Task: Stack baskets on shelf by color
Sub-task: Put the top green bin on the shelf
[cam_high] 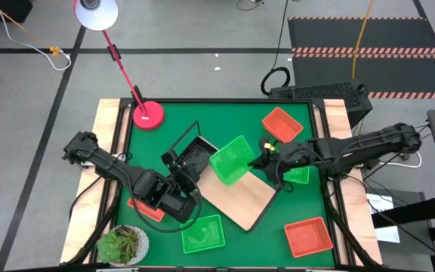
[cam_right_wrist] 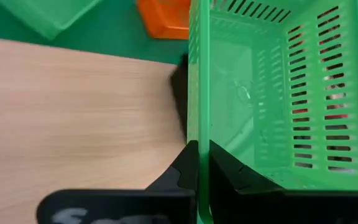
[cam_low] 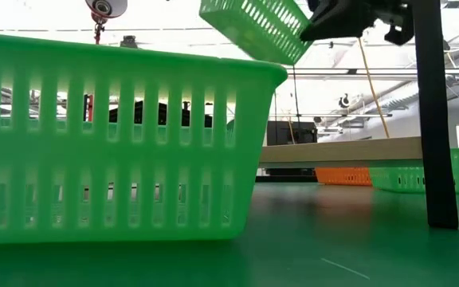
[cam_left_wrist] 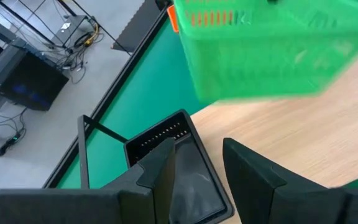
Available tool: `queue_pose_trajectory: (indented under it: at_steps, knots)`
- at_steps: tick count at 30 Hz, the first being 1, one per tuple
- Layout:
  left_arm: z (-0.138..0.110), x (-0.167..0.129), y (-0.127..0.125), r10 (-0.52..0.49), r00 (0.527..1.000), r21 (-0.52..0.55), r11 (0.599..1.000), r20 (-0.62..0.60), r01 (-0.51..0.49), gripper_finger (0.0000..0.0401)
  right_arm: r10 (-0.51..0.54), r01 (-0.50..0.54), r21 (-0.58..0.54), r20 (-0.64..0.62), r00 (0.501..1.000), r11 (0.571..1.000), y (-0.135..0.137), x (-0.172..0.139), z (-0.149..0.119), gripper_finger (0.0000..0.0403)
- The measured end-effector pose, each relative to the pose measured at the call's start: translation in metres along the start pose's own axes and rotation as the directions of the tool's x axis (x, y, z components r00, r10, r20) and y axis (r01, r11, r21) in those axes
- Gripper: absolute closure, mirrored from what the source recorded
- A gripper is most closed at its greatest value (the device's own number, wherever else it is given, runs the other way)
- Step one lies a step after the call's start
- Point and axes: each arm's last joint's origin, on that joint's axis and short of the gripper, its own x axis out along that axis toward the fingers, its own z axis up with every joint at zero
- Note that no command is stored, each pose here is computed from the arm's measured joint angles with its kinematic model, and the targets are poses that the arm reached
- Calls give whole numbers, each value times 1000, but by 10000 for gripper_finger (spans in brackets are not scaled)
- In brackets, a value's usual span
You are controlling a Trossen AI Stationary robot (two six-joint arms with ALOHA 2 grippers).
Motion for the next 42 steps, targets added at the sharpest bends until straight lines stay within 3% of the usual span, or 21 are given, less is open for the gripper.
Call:
queue_pose_trajectory:
  at_steps: [9, 14, 29, 42]
  knots:
    - [0, 0, 0, -1, 1000, -22, 1000, 0, 1, 263, 128, -123, -73, 67, 990, 990, 9, 32, 0, 397]
    - [-1, -1, -1, -24, 1000, -34, 999, -17, 23, 263, 149, -143, -104, 49, 988, 984, 10, 44, -5, 397]
    - [-2, -3, -3, -31, 999, -33, 999, -15, 31, 263, 331, -324, -86, 82, 940, 942, 12, 75, -32, 397]
    - [-2, -3, -3, -30, 999, -26, 999, -16, 30, 263, 390, -387, -50, 67, 918, 921, 16, 92, -47, 397]
